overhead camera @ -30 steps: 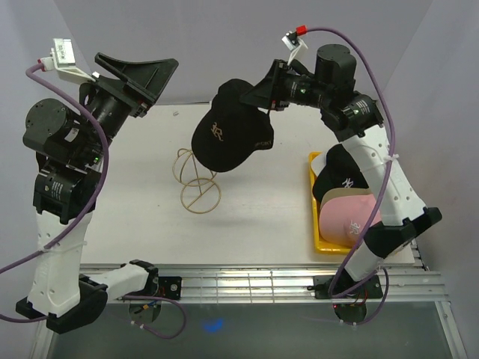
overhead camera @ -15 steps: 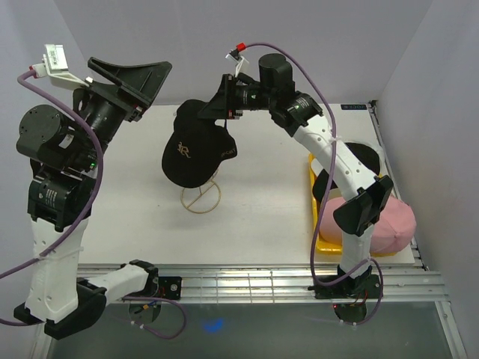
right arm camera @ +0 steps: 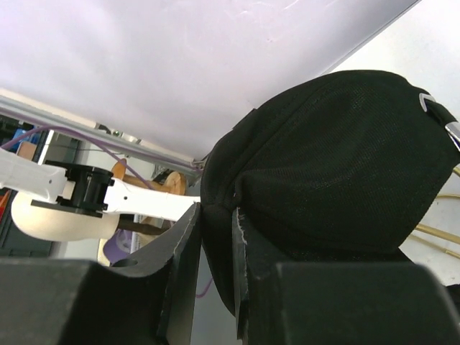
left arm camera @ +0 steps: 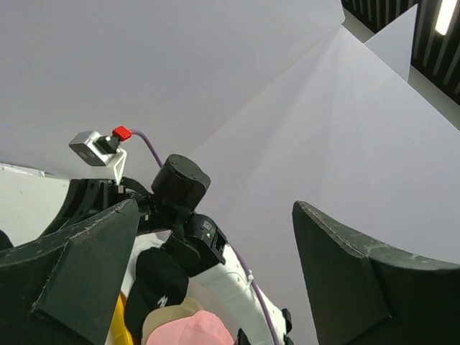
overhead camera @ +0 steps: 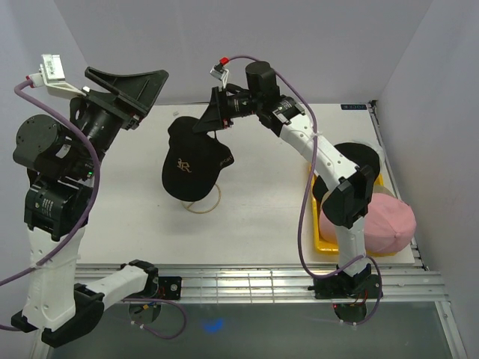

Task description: Stack the hats

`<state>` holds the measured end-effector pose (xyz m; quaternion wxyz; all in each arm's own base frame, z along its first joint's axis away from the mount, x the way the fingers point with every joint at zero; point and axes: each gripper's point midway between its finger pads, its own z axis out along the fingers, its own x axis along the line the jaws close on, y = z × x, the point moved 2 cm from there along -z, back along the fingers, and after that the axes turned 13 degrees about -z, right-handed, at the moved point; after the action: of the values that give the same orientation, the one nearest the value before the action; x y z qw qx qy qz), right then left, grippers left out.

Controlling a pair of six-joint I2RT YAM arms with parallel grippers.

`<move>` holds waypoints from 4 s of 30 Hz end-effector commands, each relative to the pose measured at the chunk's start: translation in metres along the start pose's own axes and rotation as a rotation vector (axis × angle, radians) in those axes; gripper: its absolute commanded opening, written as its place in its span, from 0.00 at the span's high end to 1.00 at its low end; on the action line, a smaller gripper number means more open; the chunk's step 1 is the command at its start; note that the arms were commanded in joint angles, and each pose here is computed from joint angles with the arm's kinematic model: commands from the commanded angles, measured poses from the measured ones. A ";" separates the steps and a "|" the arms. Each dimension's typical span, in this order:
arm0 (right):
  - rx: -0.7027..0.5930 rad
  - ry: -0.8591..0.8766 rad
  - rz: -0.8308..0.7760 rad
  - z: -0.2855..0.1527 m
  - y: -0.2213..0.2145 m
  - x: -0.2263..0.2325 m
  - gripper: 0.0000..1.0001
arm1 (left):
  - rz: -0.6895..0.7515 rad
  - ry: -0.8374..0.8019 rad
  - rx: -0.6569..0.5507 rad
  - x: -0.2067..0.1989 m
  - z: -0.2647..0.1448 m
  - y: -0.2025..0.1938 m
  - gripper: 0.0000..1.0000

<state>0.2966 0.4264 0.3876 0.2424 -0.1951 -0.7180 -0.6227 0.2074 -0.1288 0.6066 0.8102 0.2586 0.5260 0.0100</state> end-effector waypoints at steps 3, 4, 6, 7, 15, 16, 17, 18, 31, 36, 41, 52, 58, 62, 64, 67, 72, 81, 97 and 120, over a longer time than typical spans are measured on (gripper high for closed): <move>0.011 0.103 -0.074 0.003 0.002 0.011 0.92 | -0.007 0.088 0.003 0.030 0.000 -0.009 0.02; 0.013 0.101 -0.069 0.004 0.001 0.008 0.92 | -0.009 0.093 0.006 0.032 -0.002 -0.010 0.02; 0.018 0.092 -0.058 0.008 -0.003 -0.001 0.92 | -0.010 0.145 -0.027 0.045 -0.002 -0.008 0.02; 0.020 0.090 -0.055 0.009 -0.004 -0.003 0.92 | -0.015 0.174 -0.029 0.055 -0.001 -0.010 0.02; 0.021 0.048 -0.052 0.017 -0.012 -0.026 0.89 | -0.044 0.438 -0.131 0.130 -0.026 -0.015 0.04; 0.022 0.044 -0.046 0.017 -0.014 -0.028 0.89 | -0.043 0.466 -0.155 0.138 -0.029 -0.013 0.04; 0.023 0.033 -0.037 0.019 -0.016 -0.032 0.88 | -0.051 0.509 -0.157 0.152 -0.030 -0.018 0.05; 0.027 0.028 -0.033 0.020 -0.018 -0.035 0.87 | -0.054 0.533 -0.167 0.158 -0.036 -0.018 0.05; 0.022 -0.072 -0.025 0.019 -0.031 -0.056 0.59 | -0.050 0.792 -0.223 0.244 -0.065 -0.039 0.10; 0.022 -0.099 -0.017 0.019 -0.035 -0.060 0.48 | -0.051 0.842 -0.228 0.261 -0.072 -0.045 0.12; 0.012 -0.159 -0.022 0.015 -0.034 -0.063 0.41 | -0.050 0.871 -0.229 0.273 -0.078 -0.050 0.14; 0.000 -0.286 -0.009 0.007 -0.030 -0.075 0.36 | -0.047 0.899 -0.211 0.284 -0.084 -0.056 0.16; -0.020 -0.376 -0.007 -0.001 -0.027 -0.085 0.37 | -0.046 0.894 -0.203 0.282 -0.085 -0.057 0.16; -0.046 -0.405 -0.037 -0.008 -0.017 -0.078 0.37 | -0.029 0.882 -0.185 0.277 -0.081 -0.056 0.16; -0.058 -0.428 -0.043 -0.013 -0.012 -0.077 0.36 | -0.034 0.868 -0.174 0.273 -0.079 -0.056 0.16; -0.071 -0.477 -0.045 -0.026 -0.003 -0.073 0.36 | -0.026 0.854 -0.143 0.269 -0.075 -0.059 0.16; -0.036 -0.650 -0.029 -0.062 -0.013 -0.069 0.36 | -0.010 0.789 -0.099 0.254 -0.068 -0.059 0.15; -0.068 -1.230 0.146 -0.197 -0.075 -0.028 0.34 | 0.059 0.624 0.054 0.210 -0.038 -0.063 0.15; -0.338 -1.803 0.484 -0.371 -0.225 0.053 0.35 | 0.027 0.515 0.207 0.201 -0.015 -0.089 0.15; 0.085 -2.092 0.578 -0.435 -0.280 -0.002 0.20 | 0.026 0.536 0.256 0.217 -0.019 -0.102 0.14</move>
<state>0.1736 -0.0434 0.2158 -0.3485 -0.7889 -0.5051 -0.0333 0.2631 -0.1443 0.3736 0.5974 0.3465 0.7228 0.0246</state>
